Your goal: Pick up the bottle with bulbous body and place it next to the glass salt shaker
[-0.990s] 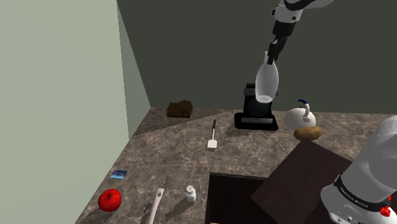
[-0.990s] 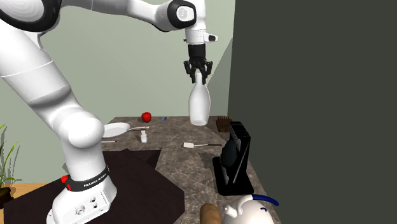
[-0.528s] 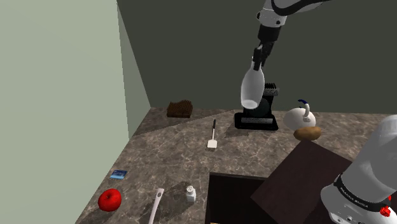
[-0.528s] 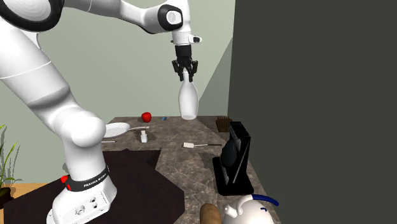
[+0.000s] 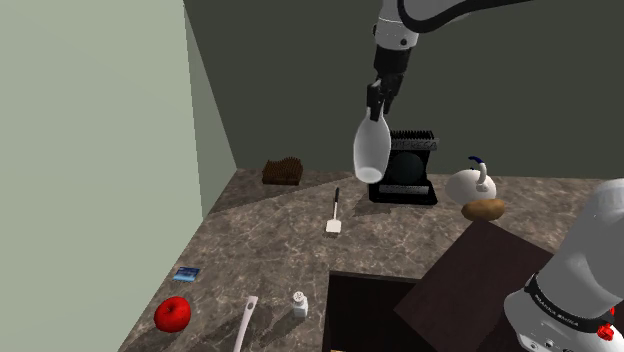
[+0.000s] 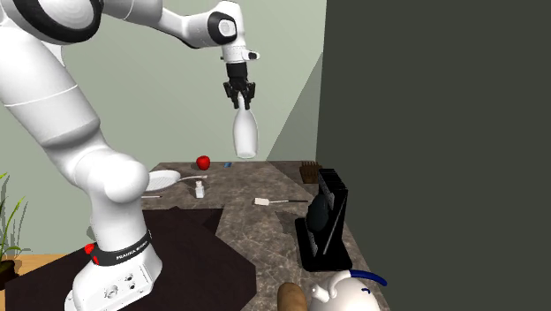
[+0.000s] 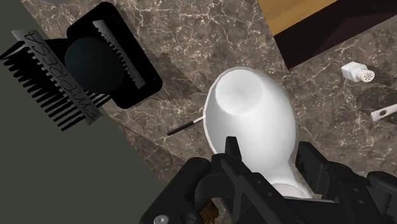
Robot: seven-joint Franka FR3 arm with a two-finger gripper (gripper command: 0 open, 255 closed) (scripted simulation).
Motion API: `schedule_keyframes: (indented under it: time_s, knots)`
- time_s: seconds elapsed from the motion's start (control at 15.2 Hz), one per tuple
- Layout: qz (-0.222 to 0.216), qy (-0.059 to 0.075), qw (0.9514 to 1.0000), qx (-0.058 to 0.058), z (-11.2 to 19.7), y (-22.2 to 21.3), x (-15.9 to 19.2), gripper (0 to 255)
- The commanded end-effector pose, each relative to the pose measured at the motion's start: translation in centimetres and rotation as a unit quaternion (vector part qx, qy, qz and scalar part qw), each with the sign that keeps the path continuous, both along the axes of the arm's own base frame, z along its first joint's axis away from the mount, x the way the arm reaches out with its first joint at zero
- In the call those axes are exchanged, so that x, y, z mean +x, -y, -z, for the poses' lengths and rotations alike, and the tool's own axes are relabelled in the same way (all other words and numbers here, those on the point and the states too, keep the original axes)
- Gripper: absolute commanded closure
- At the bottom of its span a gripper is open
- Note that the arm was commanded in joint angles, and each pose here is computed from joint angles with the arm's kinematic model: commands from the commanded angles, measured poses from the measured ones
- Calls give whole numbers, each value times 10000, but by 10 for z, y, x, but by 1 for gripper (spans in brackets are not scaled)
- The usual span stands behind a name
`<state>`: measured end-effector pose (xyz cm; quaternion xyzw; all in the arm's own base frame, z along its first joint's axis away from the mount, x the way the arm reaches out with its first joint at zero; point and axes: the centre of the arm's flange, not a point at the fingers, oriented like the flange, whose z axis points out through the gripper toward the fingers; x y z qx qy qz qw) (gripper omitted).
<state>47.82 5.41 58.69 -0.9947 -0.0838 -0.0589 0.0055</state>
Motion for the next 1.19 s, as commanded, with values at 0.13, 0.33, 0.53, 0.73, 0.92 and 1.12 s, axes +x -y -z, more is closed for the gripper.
schedule_keyframes:
  time_s: [0.13, 0.33, 0.53, 0.73, 0.92, 1.12]
  knots:
    - [8, 4, 10000, 3, 2, -49, 6, 255]
    - [8, 4, 10000, 3, 2, -88, 11, 255]
    - [8, 4, 10000, 3, 2, -128, 15, 255]
    - [8, 4, 10000, 3, 1, -167, 20, 255]
    - [8, 4, 10000, 3, 1, -207, 24, 255]
    - [8, 4, 10000, 3, 1, -246, 29, 255]
